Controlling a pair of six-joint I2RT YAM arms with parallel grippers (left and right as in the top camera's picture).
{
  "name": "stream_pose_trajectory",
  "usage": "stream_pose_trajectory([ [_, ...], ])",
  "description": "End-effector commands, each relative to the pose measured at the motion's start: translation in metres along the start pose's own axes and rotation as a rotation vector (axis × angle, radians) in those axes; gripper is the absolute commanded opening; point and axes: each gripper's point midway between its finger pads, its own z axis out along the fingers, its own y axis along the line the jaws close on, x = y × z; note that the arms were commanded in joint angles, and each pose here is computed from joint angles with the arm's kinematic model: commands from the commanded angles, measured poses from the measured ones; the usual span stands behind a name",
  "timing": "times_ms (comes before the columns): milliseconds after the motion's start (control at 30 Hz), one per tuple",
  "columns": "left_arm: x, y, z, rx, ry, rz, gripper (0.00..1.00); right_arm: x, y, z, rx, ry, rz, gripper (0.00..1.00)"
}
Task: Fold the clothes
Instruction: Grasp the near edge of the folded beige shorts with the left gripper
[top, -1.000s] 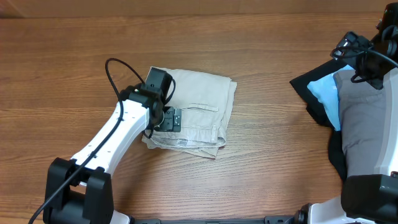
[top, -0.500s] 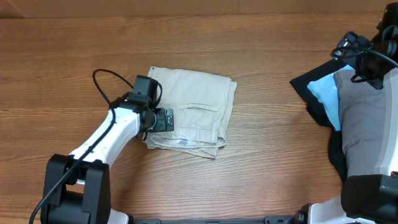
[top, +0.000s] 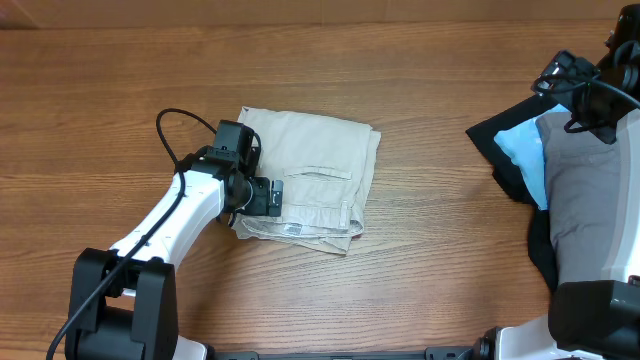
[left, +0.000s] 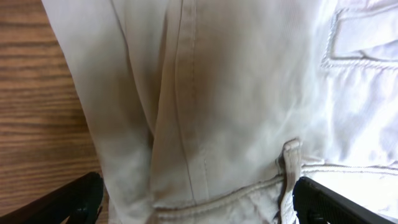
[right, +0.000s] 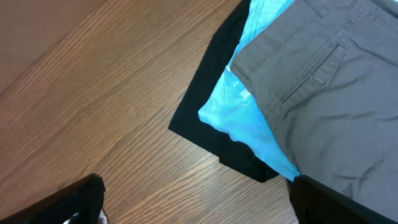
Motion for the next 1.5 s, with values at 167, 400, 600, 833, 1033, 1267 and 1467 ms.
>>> stream_pose_trajectory([
  [167, 0.006, 0.013, 0.015, -0.061, -0.02, -0.068, 1.0, -0.003, -0.002, -0.002, 0.006, -0.012, 0.003, 1.0],
  [400, 0.005, 0.024, 0.015, -0.124, -0.039, -0.165, 1.0, -0.003, -0.002, -0.002, 0.006, -0.012, 0.003, 1.0],
  [600, 0.01, 0.025, 0.019, -0.124, -0.028, -0.176, 1.0, -0.003, -0.002, -0.002, 0.006, -0.012, 0.003, 1.0],
  [833, 0.011, 0.019, 0.02, -0.092, -0.021, -0.176, 1.0, -0.003, -0.002, -0.002, 0.006, -0.012, 0.003, 1.0],
  [1033, 0.013, 0.017, 0.021, -0.079, -0.014, -0.176, 1.0, -0.003, -0.002, -0.002, 0.006, -0.012, 0.003, 1.0],
  [1267, 0.03, 0.022, 0.036, -0.096, 0.046, -0.178, 1.0, -0.003, -0.002, -0.002, 0.006, -0.012, 0.003, 1.0],
  [1467, 0.036, 0.023, 0.048, -0.1, 0.078, -0.179, 0.96, -0.003, -0.002, -0.002, 0.006, -0.012, 0.003, 1.0],
])
